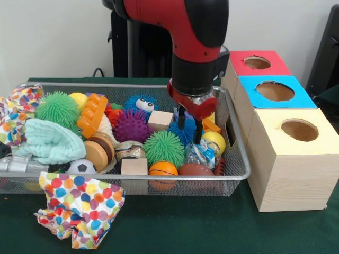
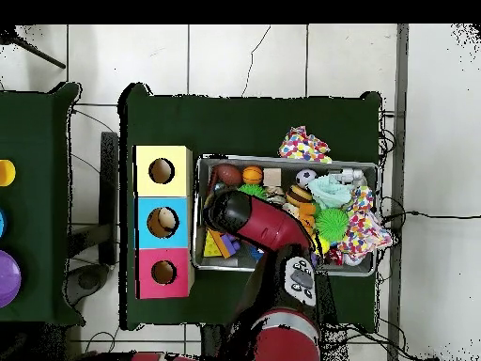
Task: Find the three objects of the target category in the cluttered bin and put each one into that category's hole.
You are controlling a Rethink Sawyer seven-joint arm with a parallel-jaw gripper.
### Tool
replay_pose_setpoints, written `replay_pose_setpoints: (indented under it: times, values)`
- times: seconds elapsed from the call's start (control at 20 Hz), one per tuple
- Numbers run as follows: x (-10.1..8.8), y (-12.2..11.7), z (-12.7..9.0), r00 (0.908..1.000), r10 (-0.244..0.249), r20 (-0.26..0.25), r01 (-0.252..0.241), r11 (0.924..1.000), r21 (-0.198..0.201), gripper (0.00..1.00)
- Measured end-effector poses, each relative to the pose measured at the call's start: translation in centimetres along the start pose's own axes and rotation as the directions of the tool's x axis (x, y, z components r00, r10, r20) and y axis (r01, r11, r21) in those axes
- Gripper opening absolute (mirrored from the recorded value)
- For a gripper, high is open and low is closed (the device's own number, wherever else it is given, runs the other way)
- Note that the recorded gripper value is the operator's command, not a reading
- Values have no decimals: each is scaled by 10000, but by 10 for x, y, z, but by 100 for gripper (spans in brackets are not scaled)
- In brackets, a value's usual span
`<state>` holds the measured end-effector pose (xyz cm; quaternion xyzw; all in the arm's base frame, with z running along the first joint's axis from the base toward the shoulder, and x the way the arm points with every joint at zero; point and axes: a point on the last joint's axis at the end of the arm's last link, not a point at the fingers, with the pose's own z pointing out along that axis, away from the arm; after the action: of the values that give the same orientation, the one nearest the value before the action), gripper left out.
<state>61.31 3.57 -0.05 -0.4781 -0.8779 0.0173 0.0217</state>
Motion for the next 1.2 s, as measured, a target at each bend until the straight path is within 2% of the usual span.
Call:
replay_pose_setpoints:
  times: [0.2, 0.25, 0.55, 0.6, 0.7, 0.9, 1.2]
  values:
    - [5, -1, 17, 9993, 75, -376, -74, 10000, 21, 100]
    - [2, -3, 19, 9987, 178, -473, -179, 9998, -19, 100]
    - [-6, -8, 14, 9969, 347, -700, -343, 9994, 73, 100]
    - [-2, -11, 12, 9946, 337, -984, -309, 9991, 301, 100]
    - [2, -13, 12, 9926, 324, -1174, -272, 9986, 459, 100]
    - [12, -22, 9, 9815, 372, -1877, -175, 9942, 1060, 100]
    - [20, -30, 15, 9693, 474, -2411, -116, 9889, 1480, 100]
